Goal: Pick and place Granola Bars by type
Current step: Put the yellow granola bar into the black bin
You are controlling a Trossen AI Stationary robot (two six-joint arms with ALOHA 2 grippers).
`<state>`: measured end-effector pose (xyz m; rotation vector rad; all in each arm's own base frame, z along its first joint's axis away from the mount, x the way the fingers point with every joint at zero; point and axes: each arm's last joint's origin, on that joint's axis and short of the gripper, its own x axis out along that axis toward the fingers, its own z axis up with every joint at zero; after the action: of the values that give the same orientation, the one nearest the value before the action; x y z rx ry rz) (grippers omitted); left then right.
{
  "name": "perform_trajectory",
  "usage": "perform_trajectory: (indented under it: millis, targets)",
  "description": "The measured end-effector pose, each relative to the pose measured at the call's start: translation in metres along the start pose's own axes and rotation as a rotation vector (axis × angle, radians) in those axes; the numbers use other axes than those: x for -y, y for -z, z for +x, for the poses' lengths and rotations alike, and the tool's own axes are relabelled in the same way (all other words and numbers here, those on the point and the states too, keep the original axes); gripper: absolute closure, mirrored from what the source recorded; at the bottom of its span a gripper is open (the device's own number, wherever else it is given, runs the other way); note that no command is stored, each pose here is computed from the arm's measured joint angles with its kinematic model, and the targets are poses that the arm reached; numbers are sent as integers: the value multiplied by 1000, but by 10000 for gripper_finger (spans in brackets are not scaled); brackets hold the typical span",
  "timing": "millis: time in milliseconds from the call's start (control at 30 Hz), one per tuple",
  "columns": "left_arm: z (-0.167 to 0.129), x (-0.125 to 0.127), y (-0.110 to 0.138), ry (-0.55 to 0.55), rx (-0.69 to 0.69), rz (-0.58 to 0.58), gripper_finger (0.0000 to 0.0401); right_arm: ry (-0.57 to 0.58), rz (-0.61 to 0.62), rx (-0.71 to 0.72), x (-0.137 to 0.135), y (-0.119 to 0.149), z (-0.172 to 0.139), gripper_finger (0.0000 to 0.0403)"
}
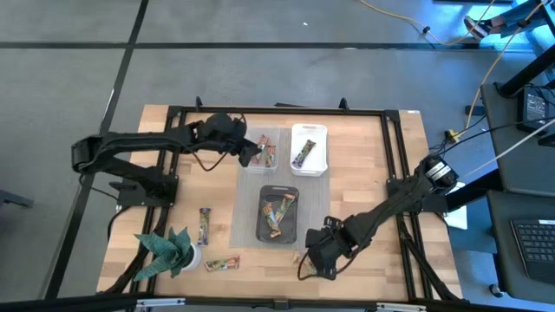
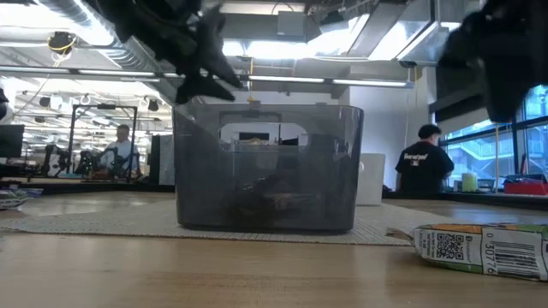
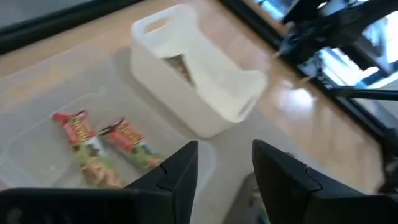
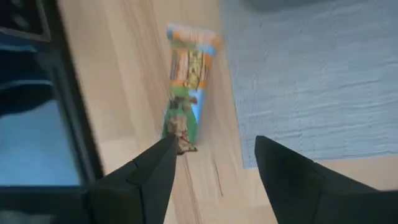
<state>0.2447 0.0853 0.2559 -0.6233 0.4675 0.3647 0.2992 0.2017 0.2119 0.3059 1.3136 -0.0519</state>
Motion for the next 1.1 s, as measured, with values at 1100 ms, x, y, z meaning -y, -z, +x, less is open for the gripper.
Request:
perform_trajectory:
  millis: [1100]
  targets:
    - [-19,56,27,180,-36,104,256,9,-112,21,-22,4,71,211]
